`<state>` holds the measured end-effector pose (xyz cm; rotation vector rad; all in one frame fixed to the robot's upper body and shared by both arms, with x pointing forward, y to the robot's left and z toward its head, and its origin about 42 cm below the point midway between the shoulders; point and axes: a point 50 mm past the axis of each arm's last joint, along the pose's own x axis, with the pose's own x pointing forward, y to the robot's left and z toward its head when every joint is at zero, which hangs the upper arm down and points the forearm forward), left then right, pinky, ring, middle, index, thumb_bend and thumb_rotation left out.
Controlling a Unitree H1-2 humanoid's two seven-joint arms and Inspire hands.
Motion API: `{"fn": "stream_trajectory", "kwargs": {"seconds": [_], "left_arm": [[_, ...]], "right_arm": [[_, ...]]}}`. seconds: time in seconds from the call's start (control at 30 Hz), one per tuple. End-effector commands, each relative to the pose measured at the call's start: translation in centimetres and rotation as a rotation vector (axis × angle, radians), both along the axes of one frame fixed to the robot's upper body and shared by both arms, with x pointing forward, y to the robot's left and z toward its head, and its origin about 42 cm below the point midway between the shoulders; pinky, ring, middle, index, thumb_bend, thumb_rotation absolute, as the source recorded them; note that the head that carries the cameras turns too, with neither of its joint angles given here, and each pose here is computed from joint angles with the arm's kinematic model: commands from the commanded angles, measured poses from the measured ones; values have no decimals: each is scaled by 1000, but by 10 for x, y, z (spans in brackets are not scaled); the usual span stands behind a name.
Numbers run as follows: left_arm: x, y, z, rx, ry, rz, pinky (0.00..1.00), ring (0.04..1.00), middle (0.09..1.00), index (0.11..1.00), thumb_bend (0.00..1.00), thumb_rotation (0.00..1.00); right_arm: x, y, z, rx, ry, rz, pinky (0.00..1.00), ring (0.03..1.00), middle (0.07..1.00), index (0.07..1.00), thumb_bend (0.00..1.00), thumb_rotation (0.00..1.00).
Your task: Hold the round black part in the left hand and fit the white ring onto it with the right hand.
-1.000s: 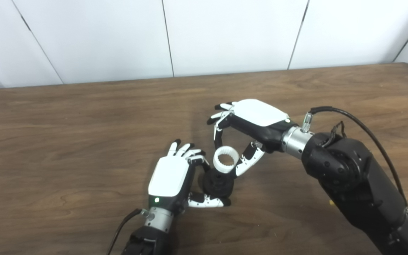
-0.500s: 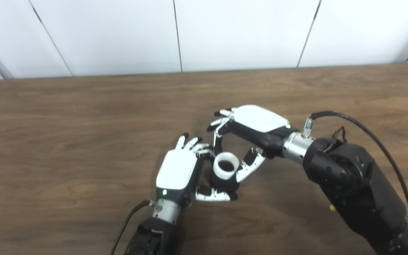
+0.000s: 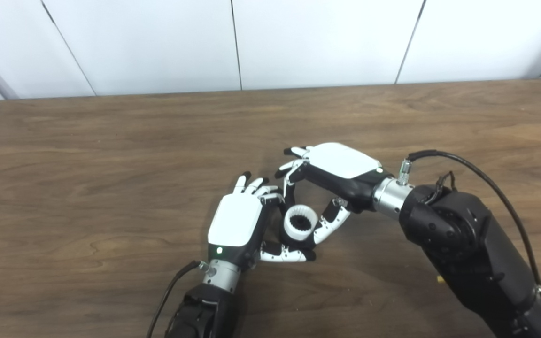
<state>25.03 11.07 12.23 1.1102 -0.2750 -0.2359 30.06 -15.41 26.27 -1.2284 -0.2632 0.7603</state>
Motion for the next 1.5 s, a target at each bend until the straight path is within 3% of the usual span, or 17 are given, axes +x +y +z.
{"fn": "stream_trajectory", "kwargs": {"seconds": [0.0,0.43,1.47], "left_arm": [[1,-3,0,15,9,-14,1000,893,774,483,523,51],[0,-2,1,13,4,-14,1000,890,772,483,524,51],[-2,-2,4,7,6,-16,1000,890,770,483,523,51]], "right_arm": [[2,1,13,19,-68,7,1000,997,848,482,525,134],[6,0,14,20,-86,0,1000,1000,842,483,525,134],[9,-3,2,0,-51,-13,1000,1000,835,482,525,133]]}}
